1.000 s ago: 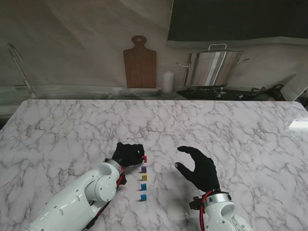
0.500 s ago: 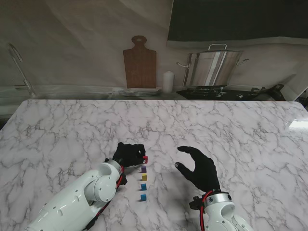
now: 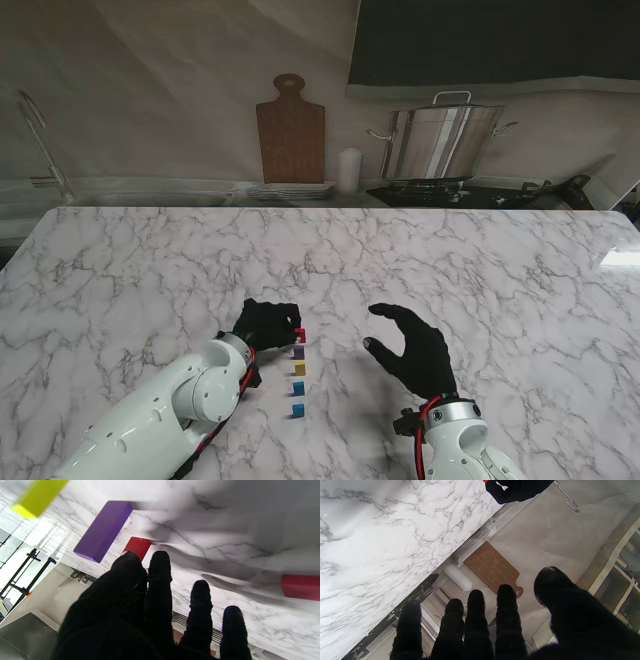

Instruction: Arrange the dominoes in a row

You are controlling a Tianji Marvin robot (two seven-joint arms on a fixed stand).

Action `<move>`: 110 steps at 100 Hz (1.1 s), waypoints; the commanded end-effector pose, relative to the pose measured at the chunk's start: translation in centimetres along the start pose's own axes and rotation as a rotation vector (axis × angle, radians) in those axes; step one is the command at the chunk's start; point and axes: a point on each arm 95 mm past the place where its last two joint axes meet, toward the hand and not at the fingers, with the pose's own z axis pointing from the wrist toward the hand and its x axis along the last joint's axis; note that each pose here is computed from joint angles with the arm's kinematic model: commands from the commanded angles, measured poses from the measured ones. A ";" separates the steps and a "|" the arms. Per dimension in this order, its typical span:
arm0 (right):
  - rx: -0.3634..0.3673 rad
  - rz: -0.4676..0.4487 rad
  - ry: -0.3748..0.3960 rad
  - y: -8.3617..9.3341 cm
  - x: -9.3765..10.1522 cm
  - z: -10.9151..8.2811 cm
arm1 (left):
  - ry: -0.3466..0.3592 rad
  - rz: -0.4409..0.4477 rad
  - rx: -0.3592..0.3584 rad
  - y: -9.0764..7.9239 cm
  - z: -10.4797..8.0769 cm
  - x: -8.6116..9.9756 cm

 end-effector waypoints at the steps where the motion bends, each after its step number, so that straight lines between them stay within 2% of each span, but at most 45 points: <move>1: 0.003 0.000 -0.004 -0.1 0.0 -0.1 | -0.001 -0.004 -0.015 0.2 0.0 0.0; 110: 0.009 0.001 -0.004 -0.1 0.0 -0.1 | -0.009 0.009 -0.041 0.1 -0.2 -0.2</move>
